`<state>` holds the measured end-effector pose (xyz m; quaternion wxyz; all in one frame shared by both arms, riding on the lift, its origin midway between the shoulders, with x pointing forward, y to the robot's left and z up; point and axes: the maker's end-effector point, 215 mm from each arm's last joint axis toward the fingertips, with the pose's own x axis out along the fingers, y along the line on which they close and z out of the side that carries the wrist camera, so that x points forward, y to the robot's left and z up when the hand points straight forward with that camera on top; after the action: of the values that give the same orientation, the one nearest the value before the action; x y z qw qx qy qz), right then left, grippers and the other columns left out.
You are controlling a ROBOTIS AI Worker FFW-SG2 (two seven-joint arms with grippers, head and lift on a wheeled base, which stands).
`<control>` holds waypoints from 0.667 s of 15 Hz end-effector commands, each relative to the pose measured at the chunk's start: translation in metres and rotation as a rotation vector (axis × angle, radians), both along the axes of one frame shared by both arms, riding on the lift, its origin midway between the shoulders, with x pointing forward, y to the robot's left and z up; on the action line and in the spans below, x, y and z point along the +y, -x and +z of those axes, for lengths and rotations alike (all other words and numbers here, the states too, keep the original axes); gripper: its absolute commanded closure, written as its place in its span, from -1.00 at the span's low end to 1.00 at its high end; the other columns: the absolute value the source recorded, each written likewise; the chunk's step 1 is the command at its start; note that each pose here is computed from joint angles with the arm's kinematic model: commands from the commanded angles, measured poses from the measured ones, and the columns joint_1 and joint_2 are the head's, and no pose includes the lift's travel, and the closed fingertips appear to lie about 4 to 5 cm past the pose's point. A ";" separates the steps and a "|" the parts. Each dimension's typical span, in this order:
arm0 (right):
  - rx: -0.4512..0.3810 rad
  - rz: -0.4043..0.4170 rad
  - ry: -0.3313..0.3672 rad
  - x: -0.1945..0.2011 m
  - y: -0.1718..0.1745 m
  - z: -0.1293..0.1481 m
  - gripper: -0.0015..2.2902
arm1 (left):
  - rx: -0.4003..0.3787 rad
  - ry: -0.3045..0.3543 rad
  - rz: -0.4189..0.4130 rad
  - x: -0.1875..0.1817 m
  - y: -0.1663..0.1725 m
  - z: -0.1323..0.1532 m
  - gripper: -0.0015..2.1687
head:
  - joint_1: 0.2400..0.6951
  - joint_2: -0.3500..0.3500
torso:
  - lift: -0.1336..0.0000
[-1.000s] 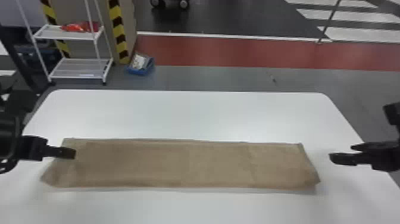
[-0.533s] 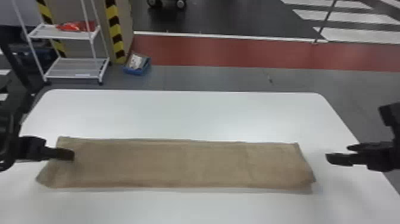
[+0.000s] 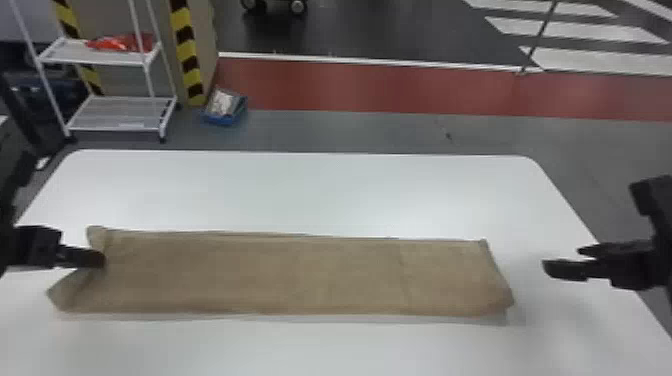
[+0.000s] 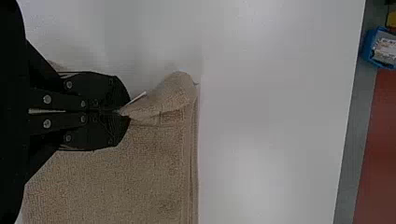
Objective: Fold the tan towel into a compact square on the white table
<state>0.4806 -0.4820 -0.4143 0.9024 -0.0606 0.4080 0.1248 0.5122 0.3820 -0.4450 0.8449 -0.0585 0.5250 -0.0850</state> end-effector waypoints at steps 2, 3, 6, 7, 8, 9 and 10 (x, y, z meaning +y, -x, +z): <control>-0.001 0.001 0.002 -0.003 0.000 -0.002 -0.88 | -0.024 0.002 0.026 0.010 0.003 0.019 0.98 | 1.00 -0.32 | -0.84; -0.002 0.001 0.000 -0.003 0.000 -0.002 -0.88 | -0.034 0.015 0.040 0.017 0.002 0.024 0.98 | 1.00 -0.32 | -0.84; -0.009 0.001 -0.009 -0.002 -0.001 0.000 -0.88 | -0.067 0.044 0.069 0.029 0.002 0.052 0.98 | 1.00 -0.27 | -0.84; -0.012 0.002 -0.013 -0.002 -0.002 0.001 -0.88 | -0.074 0.056 0.081 0.030 0.005 0.063 0.98 | 1.00 -0.26 | -0.84; -0.013 0.002 -0.014 -0.001 -0.002 0.001 -0.88 | -0.116 0.057 0.065 0.028 -0.002 0.082 0.98 | 1.00 -0.25 | -0.84; -0.013 0.003 -0.014 -0.002 -0.002 0.002 -0.88 | -0.153 0.055 0.048 0.026 -0.009 0.099 0.98 | 1.00 -0.24 | -0.84; -0.014 0.003 -0.015 -0.002 -0.002 0.002 -0.88 | -0.201 0.045 0.025 0.021 -0.014 0.119 0.98 | 1.00 -0.24 | -0.84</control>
<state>0.4824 -0.4837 -0.4130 0.9052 -0.0557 0.4013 0.1283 0.5195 0.4057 -0.3510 0.8803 -0.0895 0.4578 -0.0869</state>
